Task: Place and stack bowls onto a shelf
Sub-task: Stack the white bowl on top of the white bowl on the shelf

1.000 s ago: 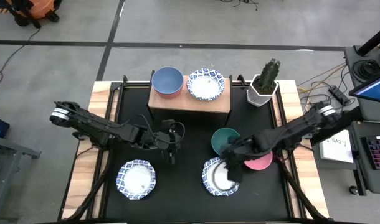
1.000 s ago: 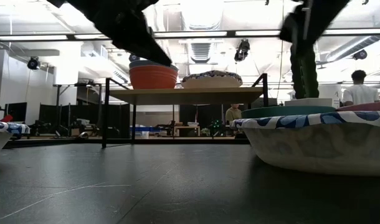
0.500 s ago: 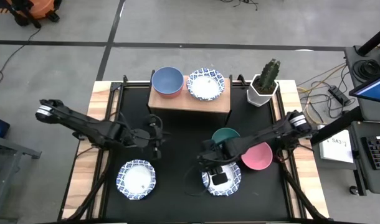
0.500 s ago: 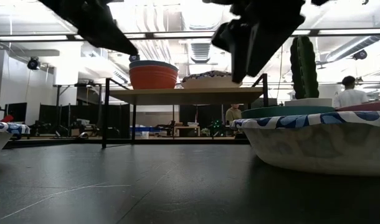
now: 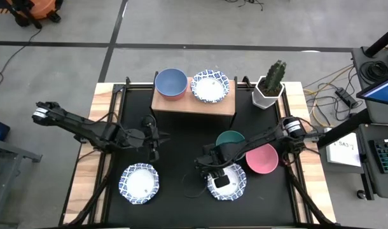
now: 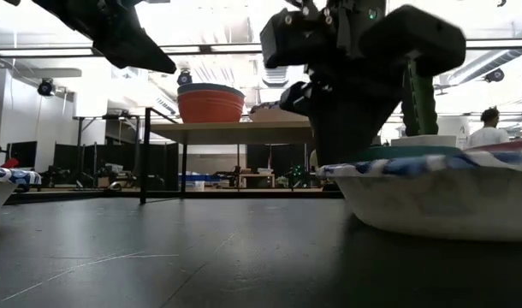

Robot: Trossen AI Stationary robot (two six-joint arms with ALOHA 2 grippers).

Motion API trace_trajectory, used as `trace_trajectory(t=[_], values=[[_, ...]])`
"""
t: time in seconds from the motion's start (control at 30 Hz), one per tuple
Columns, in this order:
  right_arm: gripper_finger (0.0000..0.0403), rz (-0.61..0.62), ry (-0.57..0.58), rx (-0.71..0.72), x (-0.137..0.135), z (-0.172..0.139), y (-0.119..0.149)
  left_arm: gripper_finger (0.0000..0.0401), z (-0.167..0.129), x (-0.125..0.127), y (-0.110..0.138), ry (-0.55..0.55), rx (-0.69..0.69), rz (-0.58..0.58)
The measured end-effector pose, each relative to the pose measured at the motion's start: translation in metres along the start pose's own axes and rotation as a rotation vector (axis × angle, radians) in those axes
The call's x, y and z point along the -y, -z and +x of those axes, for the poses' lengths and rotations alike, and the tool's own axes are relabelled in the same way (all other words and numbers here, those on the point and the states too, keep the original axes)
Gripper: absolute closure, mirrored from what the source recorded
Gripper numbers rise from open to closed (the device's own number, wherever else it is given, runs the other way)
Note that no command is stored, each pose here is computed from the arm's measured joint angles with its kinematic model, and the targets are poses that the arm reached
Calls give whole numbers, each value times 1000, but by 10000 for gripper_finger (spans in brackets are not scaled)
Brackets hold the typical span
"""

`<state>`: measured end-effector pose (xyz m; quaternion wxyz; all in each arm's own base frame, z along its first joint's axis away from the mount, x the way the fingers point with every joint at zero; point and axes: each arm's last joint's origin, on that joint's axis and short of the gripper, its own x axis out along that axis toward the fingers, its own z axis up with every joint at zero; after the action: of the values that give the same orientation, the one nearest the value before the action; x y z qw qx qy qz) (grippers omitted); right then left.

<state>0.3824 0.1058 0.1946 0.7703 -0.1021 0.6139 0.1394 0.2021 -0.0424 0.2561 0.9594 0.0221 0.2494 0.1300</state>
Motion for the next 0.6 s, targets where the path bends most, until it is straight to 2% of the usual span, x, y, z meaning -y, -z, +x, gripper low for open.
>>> trace_trajectory(t=[0.37, 0.47, 0.6], values=[[260, -17, -6, -41, 0, 17, 0, 333, 1, 1, 1, 0, -5, 6], [282, -13, -6, -40, 0, 17, 0, 333, 1, 1, 1, 0, -4, 6], [332, -11, -7, -36, 0, 15, 0, 333, 1, 1, 0, 0, -3, 6]])
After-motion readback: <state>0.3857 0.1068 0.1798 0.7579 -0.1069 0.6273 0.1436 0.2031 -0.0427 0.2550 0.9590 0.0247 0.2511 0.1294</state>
